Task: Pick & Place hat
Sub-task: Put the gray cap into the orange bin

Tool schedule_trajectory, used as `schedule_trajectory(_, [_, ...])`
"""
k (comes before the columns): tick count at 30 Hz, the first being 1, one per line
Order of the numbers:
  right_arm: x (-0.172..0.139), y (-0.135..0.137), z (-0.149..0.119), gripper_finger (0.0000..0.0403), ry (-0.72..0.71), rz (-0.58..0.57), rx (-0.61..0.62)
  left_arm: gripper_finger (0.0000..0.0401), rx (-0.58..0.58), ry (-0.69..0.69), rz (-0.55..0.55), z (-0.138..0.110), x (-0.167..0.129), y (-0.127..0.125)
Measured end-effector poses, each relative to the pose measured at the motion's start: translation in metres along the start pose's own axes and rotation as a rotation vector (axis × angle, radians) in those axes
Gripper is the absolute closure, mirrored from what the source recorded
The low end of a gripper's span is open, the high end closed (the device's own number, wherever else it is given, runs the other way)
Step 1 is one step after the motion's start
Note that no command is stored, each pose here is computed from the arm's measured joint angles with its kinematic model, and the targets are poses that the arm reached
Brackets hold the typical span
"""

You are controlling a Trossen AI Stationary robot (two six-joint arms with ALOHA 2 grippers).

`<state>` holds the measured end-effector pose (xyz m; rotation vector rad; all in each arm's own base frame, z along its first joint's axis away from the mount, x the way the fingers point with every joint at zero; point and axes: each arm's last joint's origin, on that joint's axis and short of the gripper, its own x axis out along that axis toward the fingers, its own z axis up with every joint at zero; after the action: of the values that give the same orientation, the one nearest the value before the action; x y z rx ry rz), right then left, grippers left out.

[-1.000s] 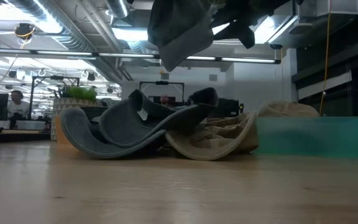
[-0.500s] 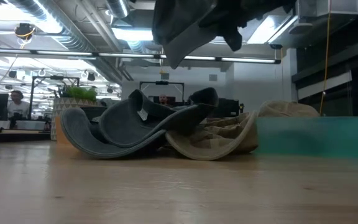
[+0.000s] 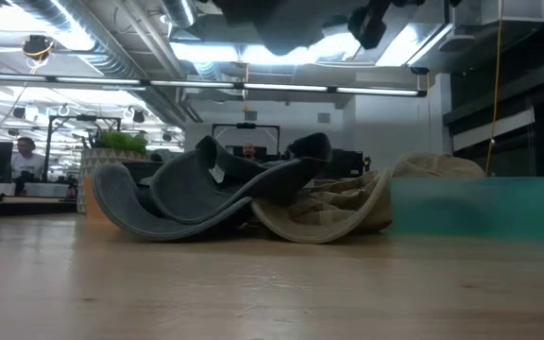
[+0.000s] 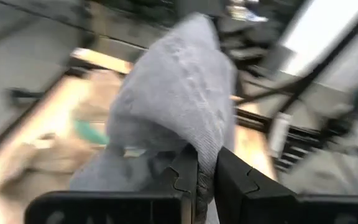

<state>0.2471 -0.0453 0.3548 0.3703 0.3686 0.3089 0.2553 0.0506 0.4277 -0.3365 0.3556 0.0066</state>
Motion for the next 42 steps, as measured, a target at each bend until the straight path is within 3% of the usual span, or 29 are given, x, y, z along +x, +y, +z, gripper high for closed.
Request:
schedule_trajectory(6, [0.0,0.004,-0.001,0.0389,0.03,0.148,-0.005,0.0377,-0.049,0.042,-0.347,0.003,0.0,-0.01])
schedule_trajectory(14, [0.002,0.007,0.0,0.0389,0.027,0.191,-0.023,0.0377,-0.151,0.047,-0.56,0.012,-0.002,-0.018])
schedule_trajectory(21, [0.007,0.005,0.0,0.0386,0.012,0.076,-0.016,0.0377,-0.185,0.034,-0.58,0.015,-0.003,-0.019])
schedule_trajectory(33, [0.031,-0.001,-0.01,0.0382,0.068,0.005,0.068,0.0377,-0.229,0.077,-0.559,0.011,0.017,-0.013])
schedule_trajectory(42, [0.028,-0.004,-0.011,0.0325,0.081,-0.006,0.1,0.0377,-0.27,0.133,-0.546,0.006,0.02,-0.01])
